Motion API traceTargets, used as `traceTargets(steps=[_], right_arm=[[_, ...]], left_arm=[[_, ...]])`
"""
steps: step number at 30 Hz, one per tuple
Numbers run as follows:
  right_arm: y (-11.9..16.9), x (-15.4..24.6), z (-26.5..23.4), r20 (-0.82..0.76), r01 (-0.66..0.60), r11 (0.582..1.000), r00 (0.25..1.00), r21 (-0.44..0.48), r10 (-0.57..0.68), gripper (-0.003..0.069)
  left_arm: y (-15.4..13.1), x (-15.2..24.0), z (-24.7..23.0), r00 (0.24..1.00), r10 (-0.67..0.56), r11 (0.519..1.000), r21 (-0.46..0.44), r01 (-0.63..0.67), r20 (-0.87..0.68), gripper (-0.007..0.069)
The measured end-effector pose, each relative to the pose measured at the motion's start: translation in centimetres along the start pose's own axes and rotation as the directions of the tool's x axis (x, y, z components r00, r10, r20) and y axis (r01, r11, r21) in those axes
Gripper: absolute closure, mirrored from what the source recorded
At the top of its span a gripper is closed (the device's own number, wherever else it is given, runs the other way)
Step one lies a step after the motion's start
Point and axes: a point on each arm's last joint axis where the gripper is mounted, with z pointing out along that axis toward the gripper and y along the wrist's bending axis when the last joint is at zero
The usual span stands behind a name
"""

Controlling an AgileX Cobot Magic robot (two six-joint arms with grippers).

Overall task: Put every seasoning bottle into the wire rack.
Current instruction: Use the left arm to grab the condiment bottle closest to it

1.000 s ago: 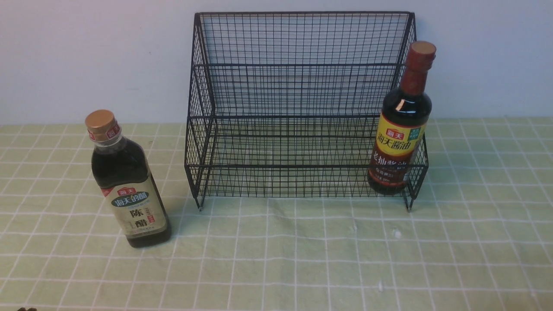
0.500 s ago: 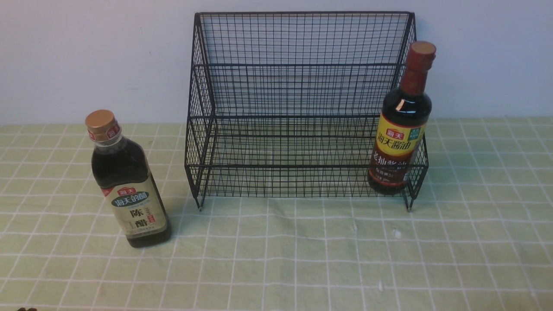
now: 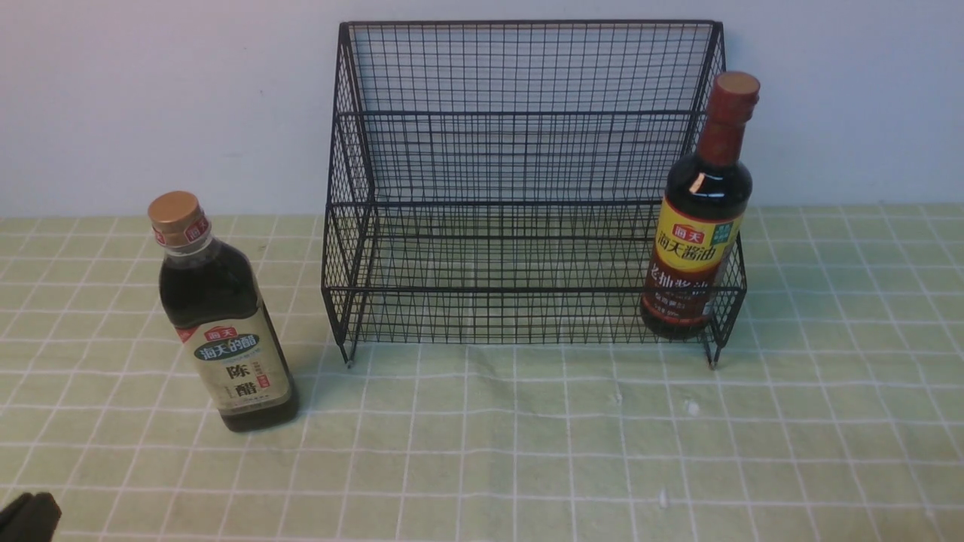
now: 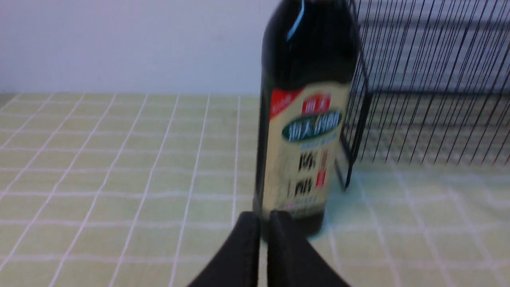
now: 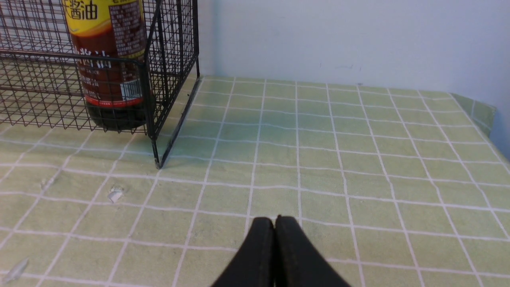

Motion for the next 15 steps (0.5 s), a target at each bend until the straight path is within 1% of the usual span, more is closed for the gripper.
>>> traceTargets(steps=[2, 3, 5, 6, 7, 8, 9, 11, 15], right_arm=[[0.0, 0.0, 0.0, 0.0, 0.0, 1.0, 1.0, 0.0, 0.0, 0.0673], [0.0, 0.0, 0.0, 0.0, 0.0, 1.0, 1.0, 0.0, 0.0, 0.0673], [0.0, 0.0, 0.0, 0.0, 0.0, 1.0, 1.0, 0.0, 0.0, 0.0673], [0.0, 0.0, 0.0, 0.0, 0.0, 1.0, 1.0, 0.0, 0.0, 0.0673], [0.0, 0.0, 0.0, 0.0, 0.0, 1.0, 1.0, 0.0, 0.0, 0.0673], [0.0, 0.0, 0.0, 0.0, 0.0, 1.0, 1.0, 0.0, 0.0, 0.0673], [0.0, 0.0, 0.0, 0.0, 0.0, 1.0, 1.0, 0.0, 0.0, 0.0673], [0.0, 0.0, 0.0, 0.0, 0.0, 1.0, 1.0, 0.0, 0.0, 0.0673], [0.0, 0.0, 0.0, 0.0, 0.0, 1.0, 1.0, 0.0, 0.0, 0.0673]], left_arm=[[-0.1, -0.9, 0.0, 0.995, -0.042, 0.999, 0.018, 0.04, 0.096, 0.0608], [-0.1, -1.0, -0.1, 0.992, -0.052, 0.999, 0.022, 0.049, 0.114, 0.0608], [-0.3, -2.5, -0.4, 0.957, -0.106, 0.994, 0.064, 0.092, 0.27, 0.0608], [-0.3, -2.7, -0.4, 0.952, -0.108, 0.993, 0.068, 0.092, 0.286, 0.0608], [-0.5, -3.7, -0.8, 0.91, -0.123, 0.991, 0.096, 0.092, 0.395, 0.0608], [-0.6, -4.4, -1.1, 0.872, -0.129, 0.99, 0.115, 0.084, 0.473, 0.0609], [-0.6, -4.9, -1.3, 0.848, -0.128, 0.99, 0.124, 0.075, 0.514, 0.0611], [-0.7, -5.5, -1.2, 0.842, -0.12, 0.99, 0.125, 0.063, 0.525, 0.0611], [-1.6, -8.1, 0.2, 0.875, -0.015, 0.993, 0.109, -0.043, 0.484, 0.0611]])
